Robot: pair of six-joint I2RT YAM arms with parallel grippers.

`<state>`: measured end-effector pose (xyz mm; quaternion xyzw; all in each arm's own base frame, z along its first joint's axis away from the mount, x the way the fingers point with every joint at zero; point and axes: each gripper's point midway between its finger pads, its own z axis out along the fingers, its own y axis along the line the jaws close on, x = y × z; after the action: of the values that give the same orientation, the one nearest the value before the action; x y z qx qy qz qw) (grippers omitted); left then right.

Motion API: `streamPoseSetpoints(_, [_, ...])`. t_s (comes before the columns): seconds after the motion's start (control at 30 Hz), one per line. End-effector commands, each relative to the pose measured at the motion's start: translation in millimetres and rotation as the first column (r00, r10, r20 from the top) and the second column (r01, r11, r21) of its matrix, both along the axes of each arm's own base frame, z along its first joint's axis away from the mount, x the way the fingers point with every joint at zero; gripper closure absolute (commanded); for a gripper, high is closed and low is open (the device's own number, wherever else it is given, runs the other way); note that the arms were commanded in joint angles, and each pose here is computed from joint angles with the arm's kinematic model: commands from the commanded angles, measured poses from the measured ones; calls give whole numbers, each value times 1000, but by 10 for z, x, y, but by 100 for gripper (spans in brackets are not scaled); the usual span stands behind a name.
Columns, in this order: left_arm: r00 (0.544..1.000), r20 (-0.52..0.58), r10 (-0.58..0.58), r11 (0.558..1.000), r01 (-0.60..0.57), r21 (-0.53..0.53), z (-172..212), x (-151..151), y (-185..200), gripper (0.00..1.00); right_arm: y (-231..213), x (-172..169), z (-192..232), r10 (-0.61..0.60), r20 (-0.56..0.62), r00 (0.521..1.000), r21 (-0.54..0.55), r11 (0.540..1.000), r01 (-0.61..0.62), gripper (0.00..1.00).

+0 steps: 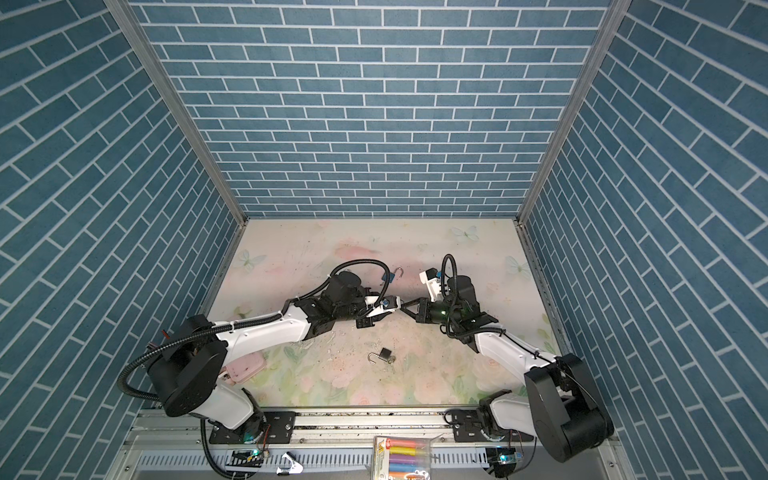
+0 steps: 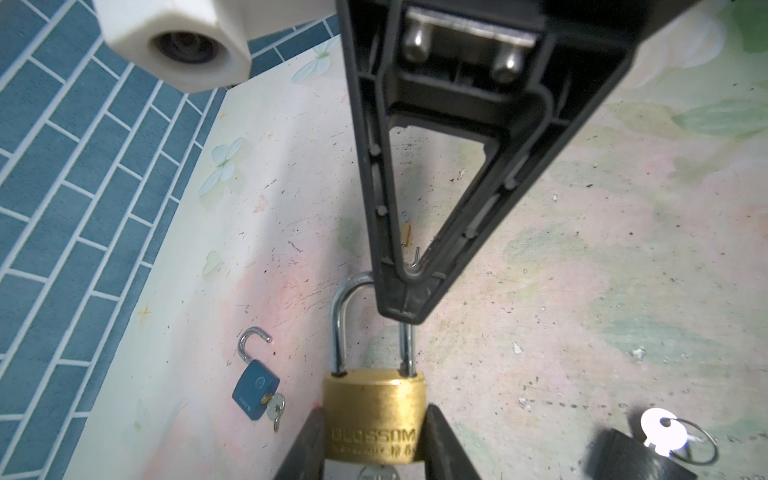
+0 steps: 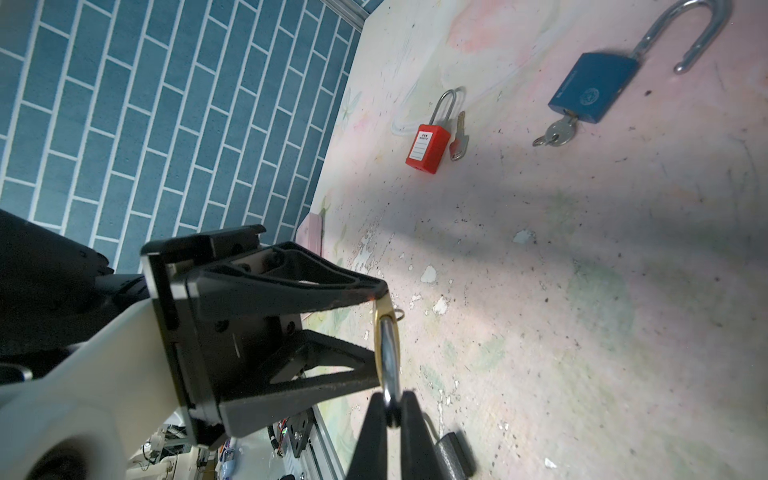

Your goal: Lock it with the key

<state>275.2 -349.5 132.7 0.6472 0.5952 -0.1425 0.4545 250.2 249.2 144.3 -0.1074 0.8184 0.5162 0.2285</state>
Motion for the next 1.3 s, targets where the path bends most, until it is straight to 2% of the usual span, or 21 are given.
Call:
streamPoseSetpoints(0.0, [999,20,-51,997,52,-52,116,-48,-132,100,74,-74,35,79,64,995,34,996,-81,100])
streamPoseSetpoints(0.23, [997,43,-68,996,70,-53,179,-28,-179,100,126,-164,-44,143,33,989,64,987,-145,100])
streamPoseSetpoints(0.53, [991,110,-70,985,86,-149,460,-15,-308,100,200,-243,-180,192,-24,981,74,979,-190,100])
streamPoseSetpoints(0.87, [990,120,-72,961,101,-256,776,-6,-445,100,249,-301,-303,219,-49,975,68,974,-215,100])
streamPoseSetpoints(1.27, [985,149,-87,941,131,-313,1010,-27,-526,100,354,-417,-499,270,-94,958,63,962,-265,100])
